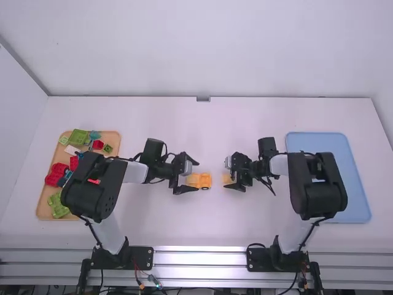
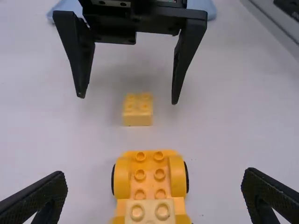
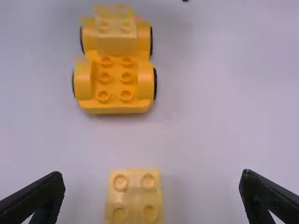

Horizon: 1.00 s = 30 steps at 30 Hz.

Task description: Assemble lego blocks to make yellow taxi

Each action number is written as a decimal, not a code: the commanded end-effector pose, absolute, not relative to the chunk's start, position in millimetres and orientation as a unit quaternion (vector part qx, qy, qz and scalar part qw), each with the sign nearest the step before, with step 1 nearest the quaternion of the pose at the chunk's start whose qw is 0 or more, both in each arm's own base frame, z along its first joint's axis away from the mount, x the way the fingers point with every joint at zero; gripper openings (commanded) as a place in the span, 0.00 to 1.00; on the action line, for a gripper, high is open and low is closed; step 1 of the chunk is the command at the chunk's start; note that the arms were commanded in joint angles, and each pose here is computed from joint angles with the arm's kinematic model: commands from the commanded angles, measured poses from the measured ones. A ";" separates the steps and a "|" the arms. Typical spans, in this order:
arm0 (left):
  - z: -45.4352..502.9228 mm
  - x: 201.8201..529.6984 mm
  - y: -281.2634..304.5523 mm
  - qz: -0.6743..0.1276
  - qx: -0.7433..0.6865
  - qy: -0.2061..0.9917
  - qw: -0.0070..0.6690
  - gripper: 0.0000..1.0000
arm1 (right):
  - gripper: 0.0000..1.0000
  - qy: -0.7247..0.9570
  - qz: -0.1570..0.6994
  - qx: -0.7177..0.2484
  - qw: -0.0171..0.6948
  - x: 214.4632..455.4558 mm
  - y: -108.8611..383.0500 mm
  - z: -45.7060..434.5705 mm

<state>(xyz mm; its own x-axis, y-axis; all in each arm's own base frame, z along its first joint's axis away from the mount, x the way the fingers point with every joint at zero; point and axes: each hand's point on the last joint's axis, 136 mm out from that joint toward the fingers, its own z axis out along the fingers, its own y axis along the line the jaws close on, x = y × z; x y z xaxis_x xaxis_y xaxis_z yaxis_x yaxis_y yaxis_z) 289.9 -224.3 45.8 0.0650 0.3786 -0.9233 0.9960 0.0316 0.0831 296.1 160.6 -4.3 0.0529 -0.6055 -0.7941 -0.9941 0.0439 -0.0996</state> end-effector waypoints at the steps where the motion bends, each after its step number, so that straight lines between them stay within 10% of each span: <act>1: 44.9 288.1 -226.6 -0.358 0.609 0.561 0.433 0.99 | 0.99 0.655 0.307 -0.594 0.350 286.6 157.8 -7.7; 30: 46.6 285.8 -229.2 -0.366 0.606 0.560 0.431 0.99 | 0.66 0.658 0.321 -0.578 0.362 290.8 150.2 -29.0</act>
<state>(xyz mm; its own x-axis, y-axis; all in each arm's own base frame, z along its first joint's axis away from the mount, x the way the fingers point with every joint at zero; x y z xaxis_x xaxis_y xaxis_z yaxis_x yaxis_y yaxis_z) 292.0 -225.2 47.0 0.0980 0.3778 -0.9207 0.9929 0.0256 0.1162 288.1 148.8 -29.0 -0.0942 -0.5423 -0.8349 -0.9888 0.1488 0.0148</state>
